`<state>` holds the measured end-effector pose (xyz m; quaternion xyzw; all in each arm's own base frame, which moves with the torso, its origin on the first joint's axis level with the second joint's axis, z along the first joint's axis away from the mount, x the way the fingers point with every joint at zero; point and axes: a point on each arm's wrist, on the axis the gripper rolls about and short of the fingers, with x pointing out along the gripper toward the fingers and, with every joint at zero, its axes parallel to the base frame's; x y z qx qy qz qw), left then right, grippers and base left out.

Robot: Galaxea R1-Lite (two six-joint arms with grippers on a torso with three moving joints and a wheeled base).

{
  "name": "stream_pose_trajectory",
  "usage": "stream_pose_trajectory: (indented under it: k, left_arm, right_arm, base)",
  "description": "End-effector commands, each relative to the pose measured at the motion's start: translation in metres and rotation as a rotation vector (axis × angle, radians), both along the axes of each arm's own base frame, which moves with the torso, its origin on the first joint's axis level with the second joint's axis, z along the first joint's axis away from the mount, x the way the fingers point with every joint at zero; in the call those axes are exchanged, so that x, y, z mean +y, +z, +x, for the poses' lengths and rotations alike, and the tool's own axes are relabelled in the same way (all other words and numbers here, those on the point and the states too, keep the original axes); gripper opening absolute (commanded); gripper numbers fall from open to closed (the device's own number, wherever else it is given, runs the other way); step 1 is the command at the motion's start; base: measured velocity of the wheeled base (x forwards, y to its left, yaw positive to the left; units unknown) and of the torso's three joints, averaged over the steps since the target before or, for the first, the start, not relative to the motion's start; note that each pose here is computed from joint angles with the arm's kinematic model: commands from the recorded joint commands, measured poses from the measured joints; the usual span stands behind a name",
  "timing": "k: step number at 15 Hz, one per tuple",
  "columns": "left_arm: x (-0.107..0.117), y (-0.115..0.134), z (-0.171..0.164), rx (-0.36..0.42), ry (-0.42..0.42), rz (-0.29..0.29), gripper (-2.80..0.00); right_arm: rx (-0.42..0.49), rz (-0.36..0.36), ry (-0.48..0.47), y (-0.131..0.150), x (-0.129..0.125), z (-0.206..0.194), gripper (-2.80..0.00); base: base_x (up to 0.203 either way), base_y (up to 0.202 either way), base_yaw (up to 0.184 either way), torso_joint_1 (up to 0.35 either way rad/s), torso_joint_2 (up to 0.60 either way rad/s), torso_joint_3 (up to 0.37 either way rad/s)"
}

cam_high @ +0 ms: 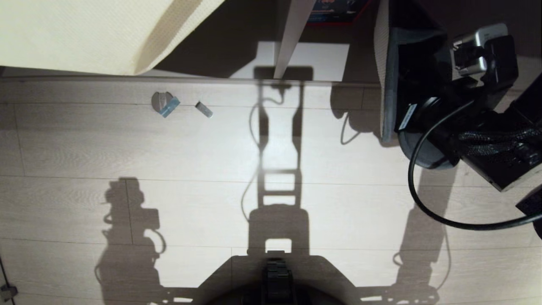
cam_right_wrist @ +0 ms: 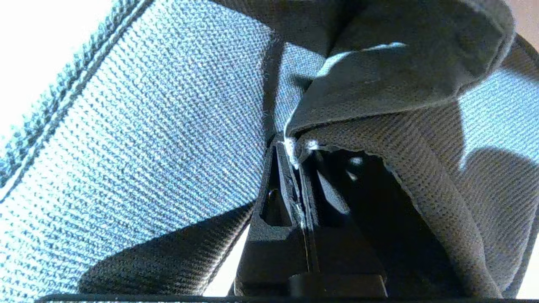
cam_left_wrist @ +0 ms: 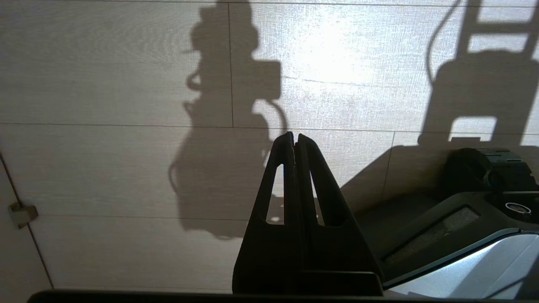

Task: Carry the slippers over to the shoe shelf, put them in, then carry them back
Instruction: Place the slippers on the floor

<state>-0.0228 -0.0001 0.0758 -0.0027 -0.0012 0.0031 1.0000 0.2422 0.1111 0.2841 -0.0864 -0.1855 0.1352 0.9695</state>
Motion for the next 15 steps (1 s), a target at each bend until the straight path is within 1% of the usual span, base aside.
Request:
stream_pose_trajectory:
  k: [1,4,9,12,15]
  left_arm:
    - [0.000,0.000,0.000,-0.001,0.000,-0.001,-2.80]
    - [0.000,0.000,0.000,-0.001,0.000,-0.001,-2.80]
    - [0.000,0.000,0.000,-0.001,0.000,-0.001,-2.80]
    - [0.000,0.000,0.000,-0.001,0.000,-0.001,-2.80]
    - [0.000,0.000,0.000,-0.001,0.000,0.000,-2.80]
  right_arm:
    - [-0.014,0.008,0.030,0.002,-0.002,-0.024,-2.80]
    - [0.004,0.008,0.052,-0.007,-0.009,-0.050,-2.80]
    - [-0.021,0.049,0.065,-0.007,-0.036,-0.101,-2.80]
    - [0.019,0.103,0.094,-0.009,-0.053,-0.132,-2.80]
    - [0.087,0.105,0.139,-0.020,-0.068,-0.160,-2.80]
  base:
    - [0.000,0.000,0.000,0.000,0.00,0.000]
    - [0.000,0.000,0.000,0.000,0.00,0.000]
    - [0.000,0.000,0.000,0.000,0.00,0.000]
    - [0.000,0.000,0.000,0.000,0.00,0.000]
    - [0.000,0.000,0.000,0.000,0.00,0.000]
